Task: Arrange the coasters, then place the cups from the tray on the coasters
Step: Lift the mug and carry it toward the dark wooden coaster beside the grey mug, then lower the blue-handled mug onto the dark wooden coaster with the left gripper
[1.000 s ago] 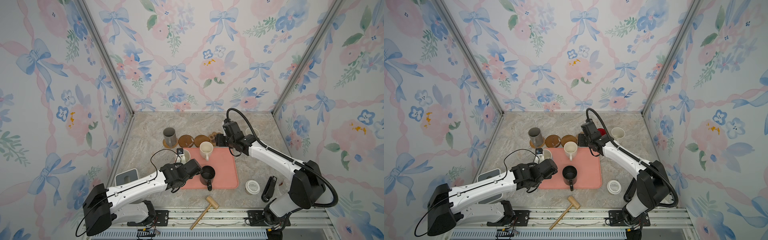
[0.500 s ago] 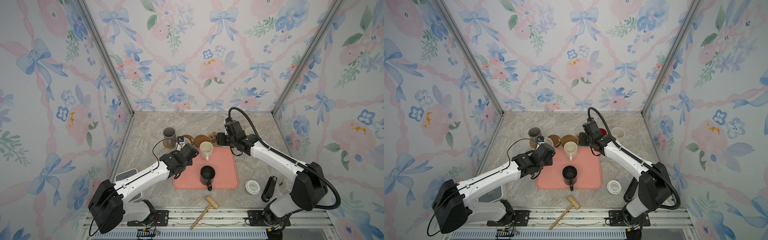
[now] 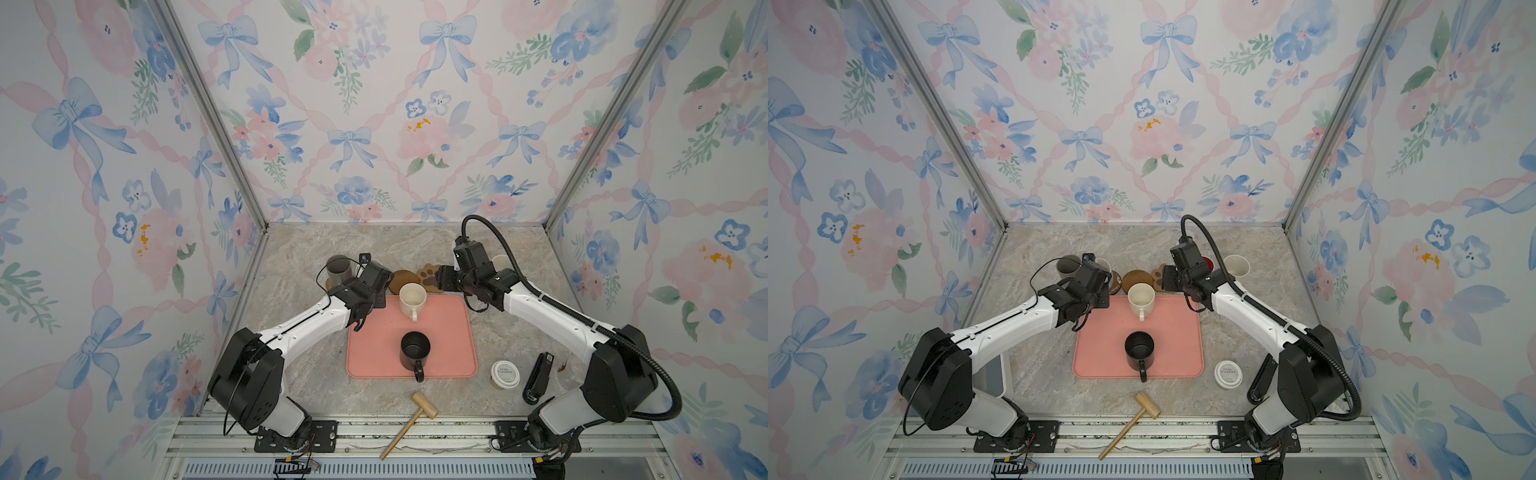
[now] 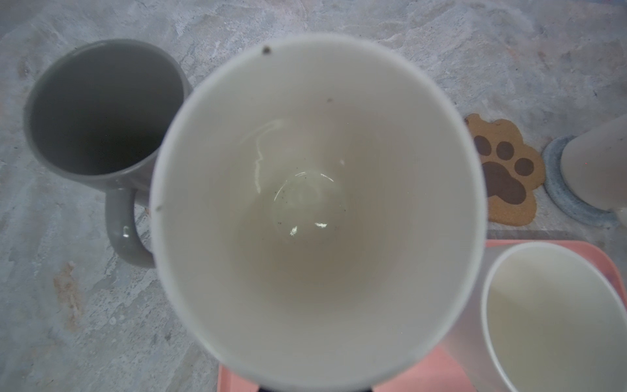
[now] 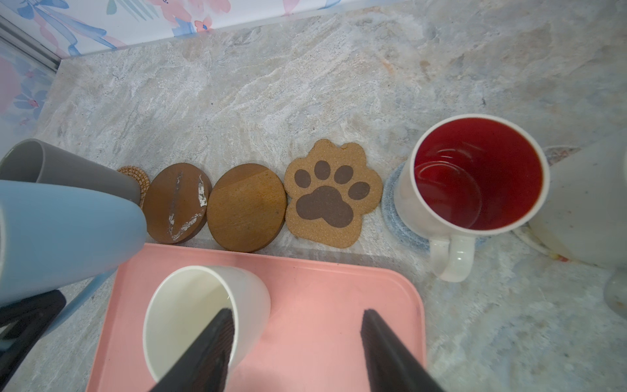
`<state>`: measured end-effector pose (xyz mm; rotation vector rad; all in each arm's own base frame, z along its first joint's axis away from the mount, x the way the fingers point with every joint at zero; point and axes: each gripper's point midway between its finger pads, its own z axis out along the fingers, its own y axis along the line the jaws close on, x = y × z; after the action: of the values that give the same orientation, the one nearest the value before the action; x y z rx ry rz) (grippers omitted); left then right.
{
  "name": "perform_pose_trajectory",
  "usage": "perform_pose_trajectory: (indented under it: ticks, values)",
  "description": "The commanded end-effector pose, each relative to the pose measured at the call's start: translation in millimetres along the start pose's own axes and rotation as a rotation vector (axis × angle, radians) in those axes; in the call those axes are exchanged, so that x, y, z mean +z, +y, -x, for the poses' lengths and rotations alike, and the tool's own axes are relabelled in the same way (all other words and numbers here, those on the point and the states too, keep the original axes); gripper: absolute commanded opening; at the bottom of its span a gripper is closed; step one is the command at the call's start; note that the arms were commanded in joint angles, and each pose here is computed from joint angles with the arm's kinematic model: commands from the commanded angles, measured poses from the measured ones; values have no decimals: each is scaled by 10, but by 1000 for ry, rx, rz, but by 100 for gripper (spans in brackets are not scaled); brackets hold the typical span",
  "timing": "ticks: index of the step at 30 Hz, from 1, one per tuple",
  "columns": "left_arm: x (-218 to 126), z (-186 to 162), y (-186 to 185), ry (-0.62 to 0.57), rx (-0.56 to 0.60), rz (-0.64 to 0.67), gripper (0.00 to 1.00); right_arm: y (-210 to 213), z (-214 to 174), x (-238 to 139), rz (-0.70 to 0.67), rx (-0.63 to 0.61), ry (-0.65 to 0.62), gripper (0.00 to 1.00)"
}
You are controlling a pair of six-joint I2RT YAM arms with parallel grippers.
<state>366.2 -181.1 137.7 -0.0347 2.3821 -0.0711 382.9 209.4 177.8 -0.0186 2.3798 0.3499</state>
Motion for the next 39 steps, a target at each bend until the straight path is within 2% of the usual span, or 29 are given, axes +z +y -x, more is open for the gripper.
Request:
perform_pose_trajectory:
  ticks: [1,10,23,39]
  values:
    - [-1,412,-138,-102,-2,-43,0,-36,20,-80,10,1,-12,63]
    - [184,543,-100,-104,-11,-33,0,-84,23,-127,14,8,-18,63]
    - [441,445,-94,-54,11,-7,0,-91,6,-104,15,8,-8,63]
    - [565,324,-17,-24,9,29,0,-106,-13,-63,19,14,9,62]
